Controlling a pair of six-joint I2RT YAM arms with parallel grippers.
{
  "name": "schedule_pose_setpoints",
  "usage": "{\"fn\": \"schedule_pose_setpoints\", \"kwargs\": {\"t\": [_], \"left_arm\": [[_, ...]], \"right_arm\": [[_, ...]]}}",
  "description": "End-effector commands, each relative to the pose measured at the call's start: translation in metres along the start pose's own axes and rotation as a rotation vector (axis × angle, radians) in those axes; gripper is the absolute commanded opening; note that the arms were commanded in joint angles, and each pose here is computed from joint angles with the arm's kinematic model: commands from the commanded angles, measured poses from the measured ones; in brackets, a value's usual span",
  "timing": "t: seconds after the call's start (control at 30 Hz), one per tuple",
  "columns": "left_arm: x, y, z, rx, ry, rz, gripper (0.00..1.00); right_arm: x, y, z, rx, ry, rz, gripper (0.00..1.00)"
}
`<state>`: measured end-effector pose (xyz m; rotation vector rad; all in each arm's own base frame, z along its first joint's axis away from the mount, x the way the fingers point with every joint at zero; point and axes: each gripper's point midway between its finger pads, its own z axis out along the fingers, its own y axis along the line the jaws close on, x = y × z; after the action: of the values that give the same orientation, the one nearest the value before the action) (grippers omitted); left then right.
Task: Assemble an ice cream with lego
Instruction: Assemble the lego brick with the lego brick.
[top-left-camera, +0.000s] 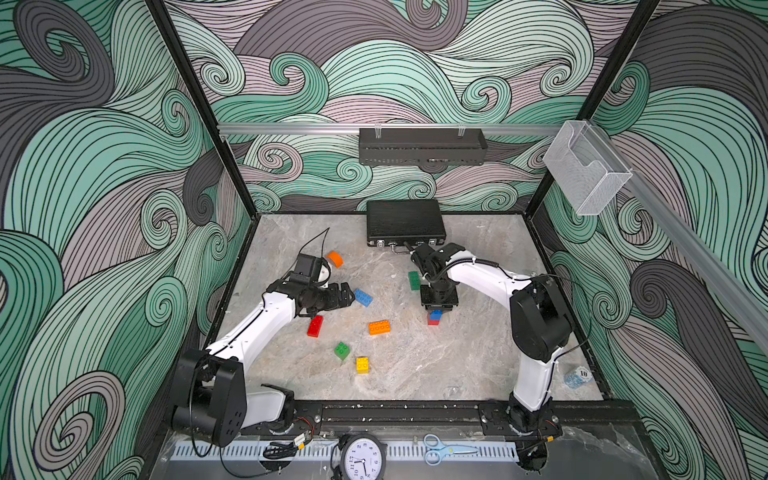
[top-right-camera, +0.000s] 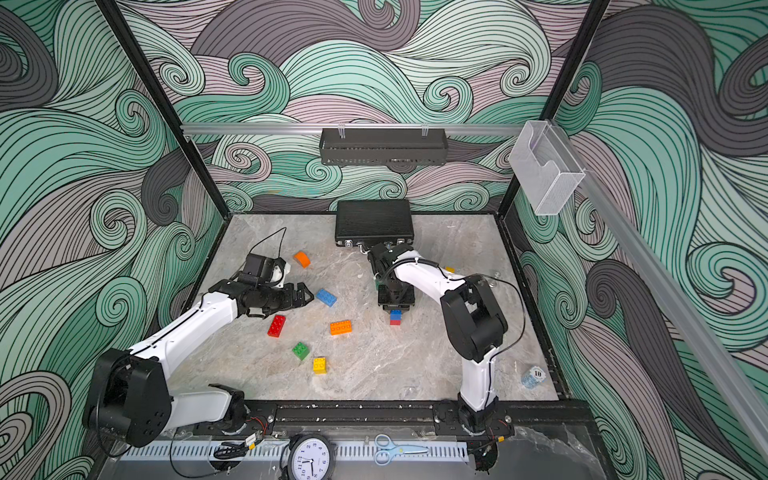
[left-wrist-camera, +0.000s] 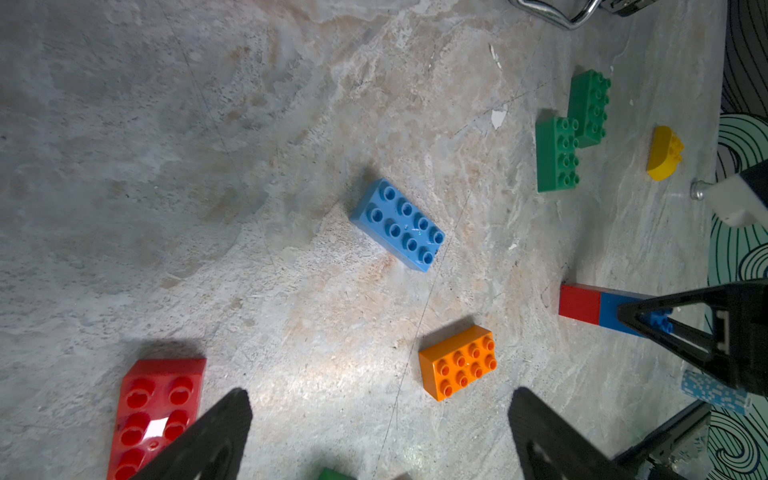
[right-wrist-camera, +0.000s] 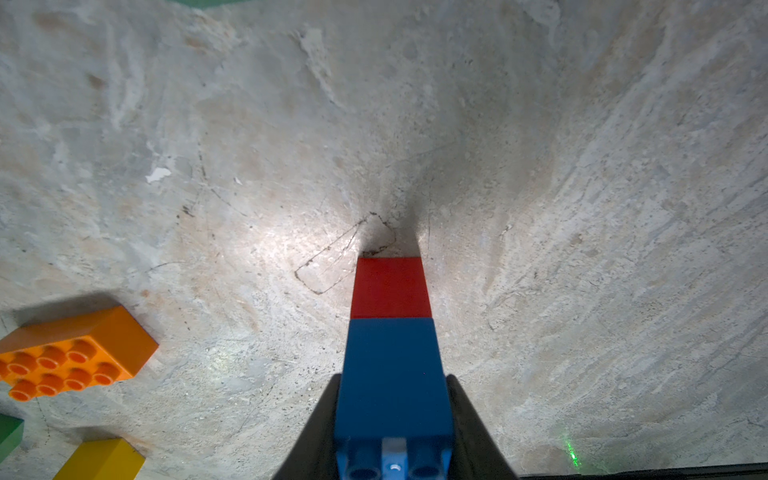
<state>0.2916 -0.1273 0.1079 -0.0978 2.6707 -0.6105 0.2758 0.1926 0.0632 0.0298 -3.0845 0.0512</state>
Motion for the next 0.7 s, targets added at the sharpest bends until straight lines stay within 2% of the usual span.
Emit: {"fn": "schedule_pose_setpoints", "kwargs": {"t": [0.0,0.53,0.67], "left_arm": [[-0.011,-0.008,-0.012,0.001,-0.034,0.034,0.97],[-0.012,-0.007,-0.017,-0.016,-0.044,0.034,0.97],[-0.013,-0.006,-0.018,-0.017,-0.048,0.031,0.97]], "right_arm": [[0.01,-0.025,0.014,0.131,0.056,0.024,0.31],[0.001,-0.02,0.0,0.092,0.015,0.03,0.47],[0.001,-0.019,-0.004,0.078,0.011,0.03,0.54]]}}
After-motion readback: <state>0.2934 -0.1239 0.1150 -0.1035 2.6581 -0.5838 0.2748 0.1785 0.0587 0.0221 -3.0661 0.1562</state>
